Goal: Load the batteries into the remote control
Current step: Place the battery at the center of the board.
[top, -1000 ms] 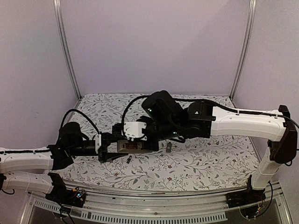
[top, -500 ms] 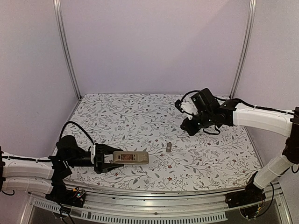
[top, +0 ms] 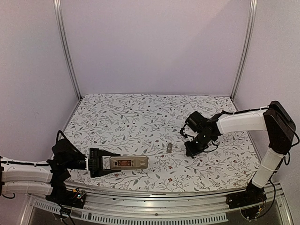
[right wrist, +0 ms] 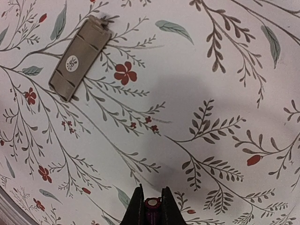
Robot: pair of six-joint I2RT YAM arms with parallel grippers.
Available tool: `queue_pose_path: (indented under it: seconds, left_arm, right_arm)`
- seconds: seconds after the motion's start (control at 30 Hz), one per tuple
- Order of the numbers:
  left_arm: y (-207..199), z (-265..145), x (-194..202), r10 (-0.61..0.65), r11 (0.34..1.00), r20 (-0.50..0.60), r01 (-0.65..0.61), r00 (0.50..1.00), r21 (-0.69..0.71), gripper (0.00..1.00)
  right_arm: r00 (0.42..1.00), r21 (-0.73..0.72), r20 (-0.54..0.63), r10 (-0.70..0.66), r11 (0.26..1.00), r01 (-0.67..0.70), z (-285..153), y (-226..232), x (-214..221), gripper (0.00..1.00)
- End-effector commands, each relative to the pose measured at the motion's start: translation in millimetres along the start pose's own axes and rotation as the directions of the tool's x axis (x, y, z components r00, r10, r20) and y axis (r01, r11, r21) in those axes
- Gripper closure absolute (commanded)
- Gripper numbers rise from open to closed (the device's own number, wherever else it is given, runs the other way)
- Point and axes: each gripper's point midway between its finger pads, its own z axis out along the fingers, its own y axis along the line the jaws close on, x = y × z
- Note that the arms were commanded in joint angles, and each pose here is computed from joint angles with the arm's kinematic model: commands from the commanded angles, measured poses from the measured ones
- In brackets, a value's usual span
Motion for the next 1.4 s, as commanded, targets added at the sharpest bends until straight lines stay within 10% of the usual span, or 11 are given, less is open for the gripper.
queue_pose_path:
  seconds: [0.0,0.37,0.87,1.07,1.37]
  left_arm:
    - [-52,-17,27,0.083,0.989,-0.021,-0.080,0.996,0.124,1.00]
    - [-51,-18,31,-0.167,0.983,-0.065,0.172,0.984,0.071,1.00]
    - [-59,-18,33,-0.195,0.975,-0.071,0.202,0.978,0.098,1.00]
    - [-58,-18,34,-0.189,0.976,-0.072,0.195,0.979,0.093,1.00]
    - [-60,-19,33,-0.188,0.976,-0.068,0.194,0.980,0.098,1.00]
  right_arm:
    - [0.998,0.010,-0.063,0.021,1.000,-0.020,10,-3,12,0.92]
    - [0.994,0.019,-0.106,0.004,1.000,-0.002,22,-6,17,0.69]
    - [0.998,0.028,0.002,-0.068,0.997,0.068,-34,4,-26,0.40]
    - [0.976,0.077,-0.217,-0.028,0.996,0.045,-35,-9,29,0.48]
    - [0.981,0.036,-0.187,-0.051,0.998,0.059,-23,-2,19,0.57]
